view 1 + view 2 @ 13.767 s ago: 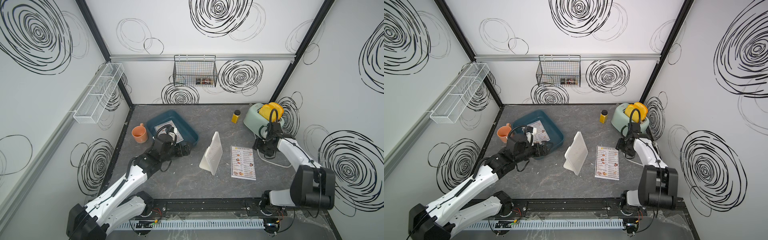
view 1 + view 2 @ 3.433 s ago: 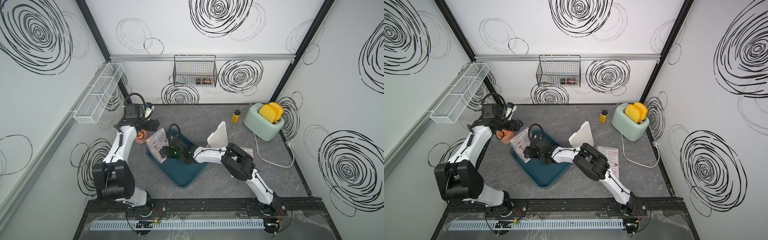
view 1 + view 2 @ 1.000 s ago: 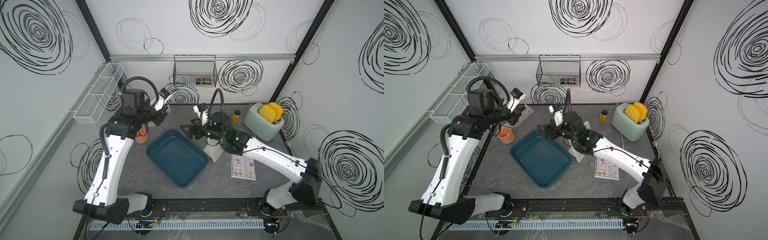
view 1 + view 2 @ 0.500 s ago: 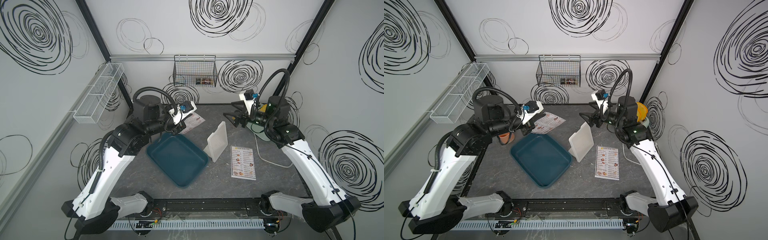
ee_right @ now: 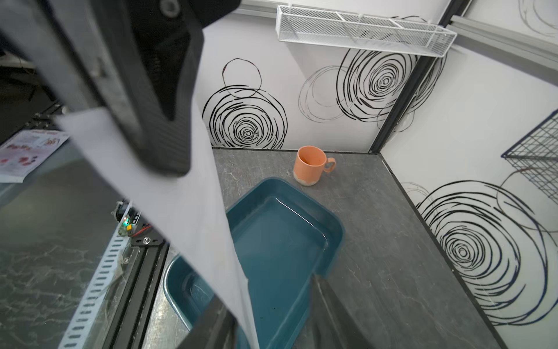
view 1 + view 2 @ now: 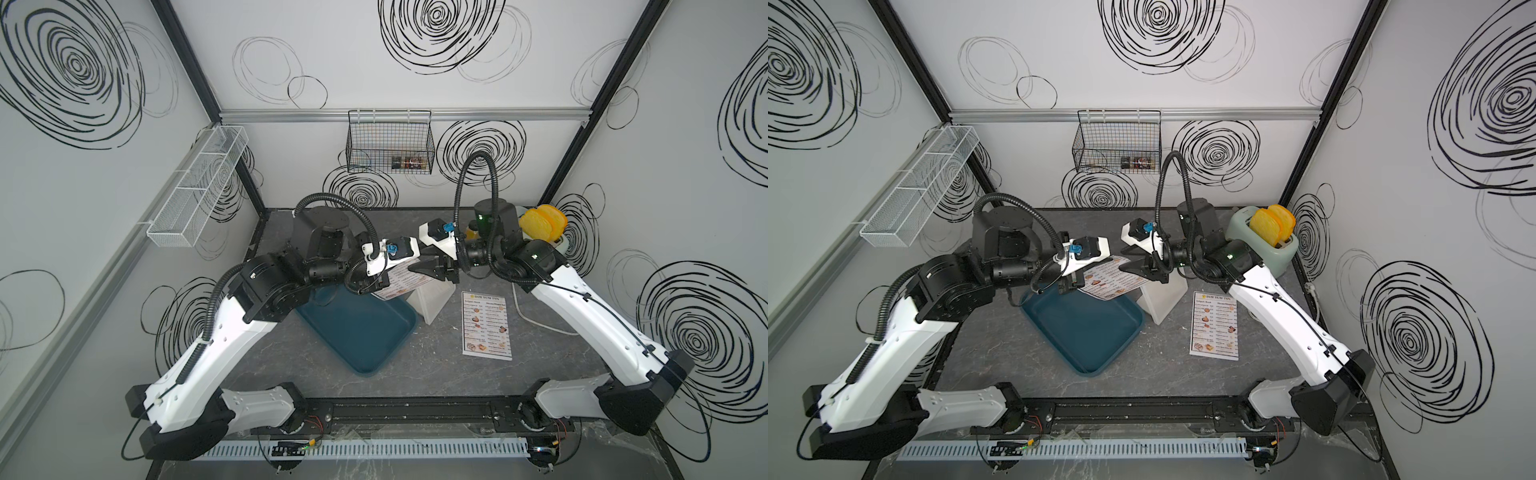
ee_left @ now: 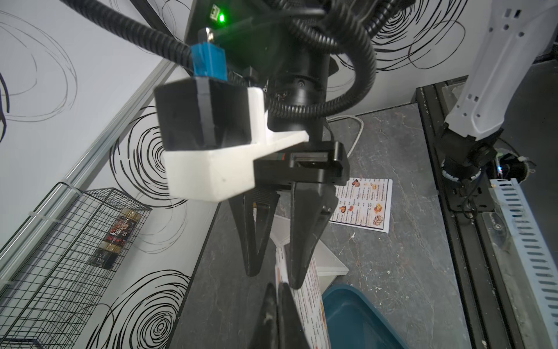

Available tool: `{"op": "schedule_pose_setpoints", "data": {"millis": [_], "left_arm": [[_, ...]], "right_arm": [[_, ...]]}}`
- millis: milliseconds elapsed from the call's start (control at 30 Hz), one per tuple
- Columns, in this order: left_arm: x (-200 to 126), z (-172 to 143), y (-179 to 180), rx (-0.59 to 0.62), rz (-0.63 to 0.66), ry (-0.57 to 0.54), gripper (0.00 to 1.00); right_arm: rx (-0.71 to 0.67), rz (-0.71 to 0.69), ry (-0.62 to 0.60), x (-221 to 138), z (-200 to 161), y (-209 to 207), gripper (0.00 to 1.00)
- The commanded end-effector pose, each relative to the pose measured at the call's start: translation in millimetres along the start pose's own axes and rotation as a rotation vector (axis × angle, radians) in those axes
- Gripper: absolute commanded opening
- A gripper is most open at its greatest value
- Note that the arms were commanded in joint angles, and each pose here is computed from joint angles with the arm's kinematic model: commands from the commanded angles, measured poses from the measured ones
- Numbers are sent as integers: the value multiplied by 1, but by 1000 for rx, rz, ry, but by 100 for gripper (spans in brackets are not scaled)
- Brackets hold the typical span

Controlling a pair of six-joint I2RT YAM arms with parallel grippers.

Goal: Replace the menus in the menu holders
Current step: Adjust the storage box at the center of the board.

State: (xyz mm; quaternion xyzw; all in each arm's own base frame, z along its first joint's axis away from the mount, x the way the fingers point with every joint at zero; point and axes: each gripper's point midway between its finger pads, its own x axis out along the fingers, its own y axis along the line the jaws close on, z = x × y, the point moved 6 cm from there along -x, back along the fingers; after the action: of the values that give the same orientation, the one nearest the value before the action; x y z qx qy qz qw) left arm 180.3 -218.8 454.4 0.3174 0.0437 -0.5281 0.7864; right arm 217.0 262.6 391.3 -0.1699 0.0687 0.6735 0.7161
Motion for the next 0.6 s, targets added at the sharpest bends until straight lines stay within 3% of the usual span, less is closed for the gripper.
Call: {"op": "schedule_pose_setpoints", "data": {"millis": [0,233,267,300,333,367,433,500,567], "left_arm": [[2,0,-1,27,10,16,0],[1,-1,4,2,73,62,0],[-1,-3,8,-7,109,81,17],[-4,-5,14,-30,168,101,56],[-9,-8,18,-42,219,112,78],[-15,-11,21,-48,267,108,89],[-30,-13,24,-76,330,53,99],[-46,-19,24,-133,368,-9,97],[-57,-45,23,-246,437,14,96]], "right_arm": [[-12,79,9,0,-7,16,31],[-19,134,-42,-1,3,19,0],[-18,140,-48,-1,3,19,0],[-17,144,-57,-4,4,19,0],[-11,144,-67,-6,4,19,0],[-6,143,-81,-10,5,18,0],[-2,119,-104,-23,8,14,0],[1,80,-132,-40,12,7,0],[-8,48,-170,-57,17,2,0]]}}
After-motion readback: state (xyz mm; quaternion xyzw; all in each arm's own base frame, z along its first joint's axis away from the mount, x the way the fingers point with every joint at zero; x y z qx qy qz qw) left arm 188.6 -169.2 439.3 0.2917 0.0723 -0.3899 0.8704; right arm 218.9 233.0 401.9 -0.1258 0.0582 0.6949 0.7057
